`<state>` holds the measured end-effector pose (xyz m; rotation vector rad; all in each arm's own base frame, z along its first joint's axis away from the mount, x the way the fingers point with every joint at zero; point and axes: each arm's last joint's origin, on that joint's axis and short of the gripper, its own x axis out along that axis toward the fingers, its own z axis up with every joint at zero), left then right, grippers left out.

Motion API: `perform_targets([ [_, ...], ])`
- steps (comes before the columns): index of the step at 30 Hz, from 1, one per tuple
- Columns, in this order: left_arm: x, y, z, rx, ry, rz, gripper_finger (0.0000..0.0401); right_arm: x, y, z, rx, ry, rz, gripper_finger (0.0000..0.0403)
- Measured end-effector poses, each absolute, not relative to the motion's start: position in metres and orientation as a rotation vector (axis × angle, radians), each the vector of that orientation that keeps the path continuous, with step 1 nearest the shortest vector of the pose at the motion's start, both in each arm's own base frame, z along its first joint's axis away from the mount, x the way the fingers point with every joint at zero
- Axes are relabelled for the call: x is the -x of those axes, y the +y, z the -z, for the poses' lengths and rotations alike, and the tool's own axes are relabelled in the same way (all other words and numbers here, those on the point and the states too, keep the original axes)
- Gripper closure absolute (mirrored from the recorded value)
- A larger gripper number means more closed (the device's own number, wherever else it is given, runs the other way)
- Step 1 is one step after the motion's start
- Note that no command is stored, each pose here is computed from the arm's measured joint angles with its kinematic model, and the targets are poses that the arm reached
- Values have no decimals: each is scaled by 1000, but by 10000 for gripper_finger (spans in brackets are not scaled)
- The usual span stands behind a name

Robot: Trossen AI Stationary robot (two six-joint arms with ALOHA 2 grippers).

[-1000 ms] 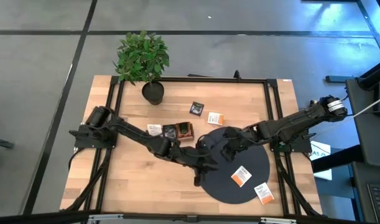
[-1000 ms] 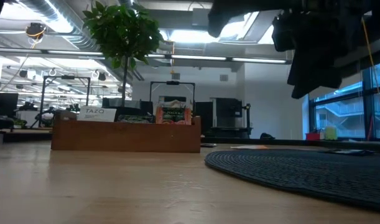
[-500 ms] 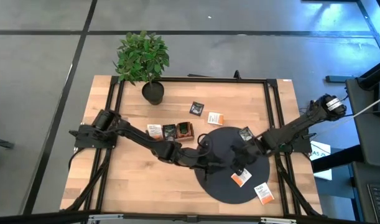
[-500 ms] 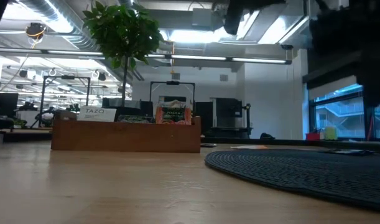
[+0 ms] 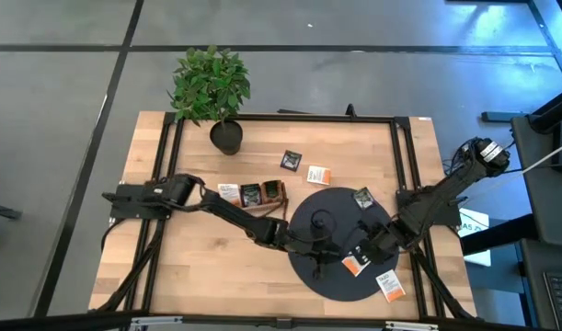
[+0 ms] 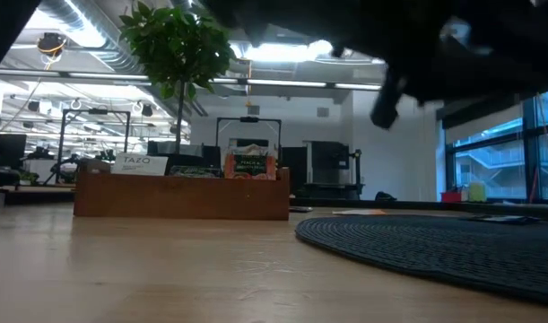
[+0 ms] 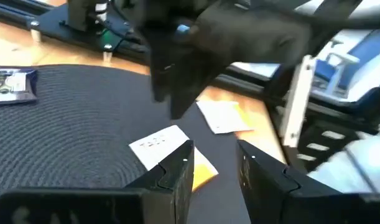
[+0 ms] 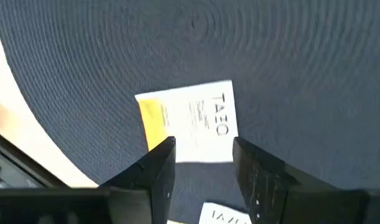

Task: Pick & Place Tea
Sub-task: Put the middle white tea bag into the left section of the wooden organizer

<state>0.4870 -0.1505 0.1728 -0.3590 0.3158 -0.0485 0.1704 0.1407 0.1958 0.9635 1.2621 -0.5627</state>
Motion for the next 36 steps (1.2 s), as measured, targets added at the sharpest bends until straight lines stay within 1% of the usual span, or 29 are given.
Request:
perform_targets([
  [6, -509, -154, -145, 358, 319, 10, 287, -157, 155, -194, -1020, 1268, 597, 242],
  [10, -521, -155, -120, 393, 360, 22, 287, -151, 161, -194, -1055, 1210, 634, 242],
  [14, -530, -158, -110, 392, 376, 29, 287, -150, 163, -194, -1102, 1155, 670, 242],
  [18, -531, -158, -96, 351, 428, 19, 287, -150, 164, -194, -1115, 1143, 670, 242],
  [24, -529, -153, -90, 306, 492, -60, 287, -154, 166, -189, -1141, 1108, 713, 242],
  [29, -528, -150, -89, 296, 522, -76, 287, -157, 169, -181, -1130, 1110, 738, 242],
  [33, -527, -150, -88, 285, 550, -84, 287, -160, 173, -169, -1183, 1097, 849, 242],
  [36, -526, -150, -88, 283, 557, -84, 287, -162, 175, -158, -1148, 1100, 895, 242],
])
